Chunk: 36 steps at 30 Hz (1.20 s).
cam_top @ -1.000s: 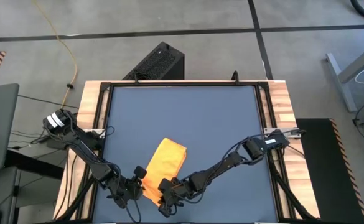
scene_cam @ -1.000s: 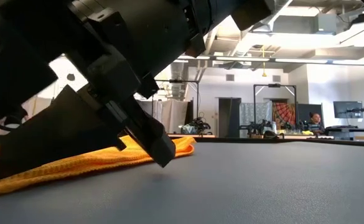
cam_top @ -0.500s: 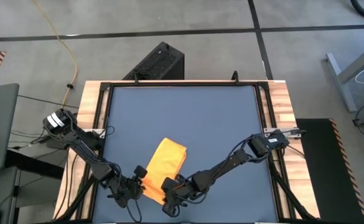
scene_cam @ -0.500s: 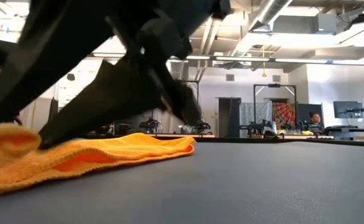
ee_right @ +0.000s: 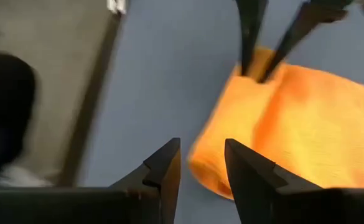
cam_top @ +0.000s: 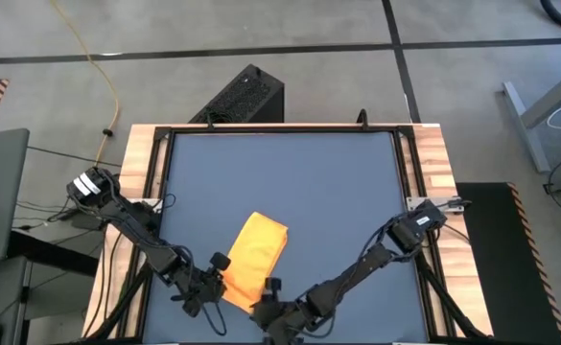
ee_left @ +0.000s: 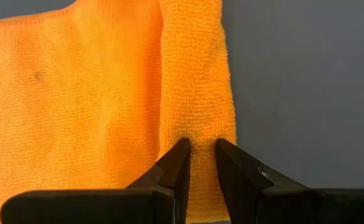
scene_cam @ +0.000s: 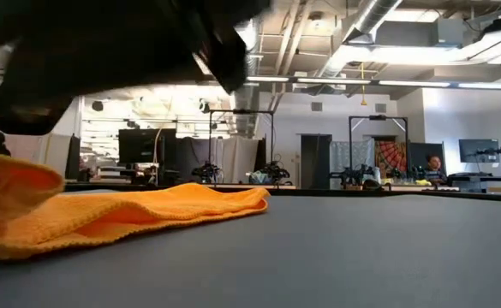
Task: Roll towel
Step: Roll the yellow microfiber cloth on the table
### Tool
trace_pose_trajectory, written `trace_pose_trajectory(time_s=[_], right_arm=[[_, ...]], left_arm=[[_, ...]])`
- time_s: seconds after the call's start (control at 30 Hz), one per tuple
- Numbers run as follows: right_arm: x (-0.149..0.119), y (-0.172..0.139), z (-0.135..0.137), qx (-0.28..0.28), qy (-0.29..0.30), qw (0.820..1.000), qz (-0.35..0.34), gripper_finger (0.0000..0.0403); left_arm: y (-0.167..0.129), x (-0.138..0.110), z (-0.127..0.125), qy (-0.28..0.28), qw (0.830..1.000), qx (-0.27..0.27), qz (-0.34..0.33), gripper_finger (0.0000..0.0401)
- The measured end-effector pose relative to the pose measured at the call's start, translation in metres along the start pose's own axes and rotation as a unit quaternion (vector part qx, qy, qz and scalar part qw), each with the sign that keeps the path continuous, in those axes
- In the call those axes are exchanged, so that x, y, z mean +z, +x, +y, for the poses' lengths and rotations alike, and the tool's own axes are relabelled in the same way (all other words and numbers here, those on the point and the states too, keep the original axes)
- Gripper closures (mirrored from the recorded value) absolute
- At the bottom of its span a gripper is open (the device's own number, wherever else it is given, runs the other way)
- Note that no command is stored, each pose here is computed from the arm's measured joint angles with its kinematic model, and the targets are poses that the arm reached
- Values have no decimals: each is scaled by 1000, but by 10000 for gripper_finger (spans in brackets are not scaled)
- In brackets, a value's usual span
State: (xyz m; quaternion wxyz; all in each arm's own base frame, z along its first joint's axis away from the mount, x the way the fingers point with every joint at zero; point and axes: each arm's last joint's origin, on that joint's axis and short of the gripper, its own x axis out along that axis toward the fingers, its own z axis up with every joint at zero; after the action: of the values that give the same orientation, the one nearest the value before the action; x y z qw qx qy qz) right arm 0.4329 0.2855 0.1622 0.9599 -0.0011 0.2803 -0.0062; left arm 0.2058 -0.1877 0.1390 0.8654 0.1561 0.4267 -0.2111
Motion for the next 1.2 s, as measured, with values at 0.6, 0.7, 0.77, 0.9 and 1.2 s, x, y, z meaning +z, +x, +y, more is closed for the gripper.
trace_pose_trajectory(time_s=[0.6,0.7,0.77,0.9,1.2], right_arm=[[-21,21,-9,-38,-57,997,31,251],[-21,23,-12,-28,-48,998,40,253],[-23,26,-15,-31,-26,998,43,262],[-27,35,-21,-32,17,998,49,300],[-27,35,-17,-4,116,992,55,385]], left_arm=[[1,-1,2,3,1000,-7,6,331],[1,-1,2,4,1000,-14,8,331],[1,-1,1,5,1000,-24,9,331],[0,-1,1,9,999,-34,9,331],[0,0,-1,7,998,-62,5,331]])
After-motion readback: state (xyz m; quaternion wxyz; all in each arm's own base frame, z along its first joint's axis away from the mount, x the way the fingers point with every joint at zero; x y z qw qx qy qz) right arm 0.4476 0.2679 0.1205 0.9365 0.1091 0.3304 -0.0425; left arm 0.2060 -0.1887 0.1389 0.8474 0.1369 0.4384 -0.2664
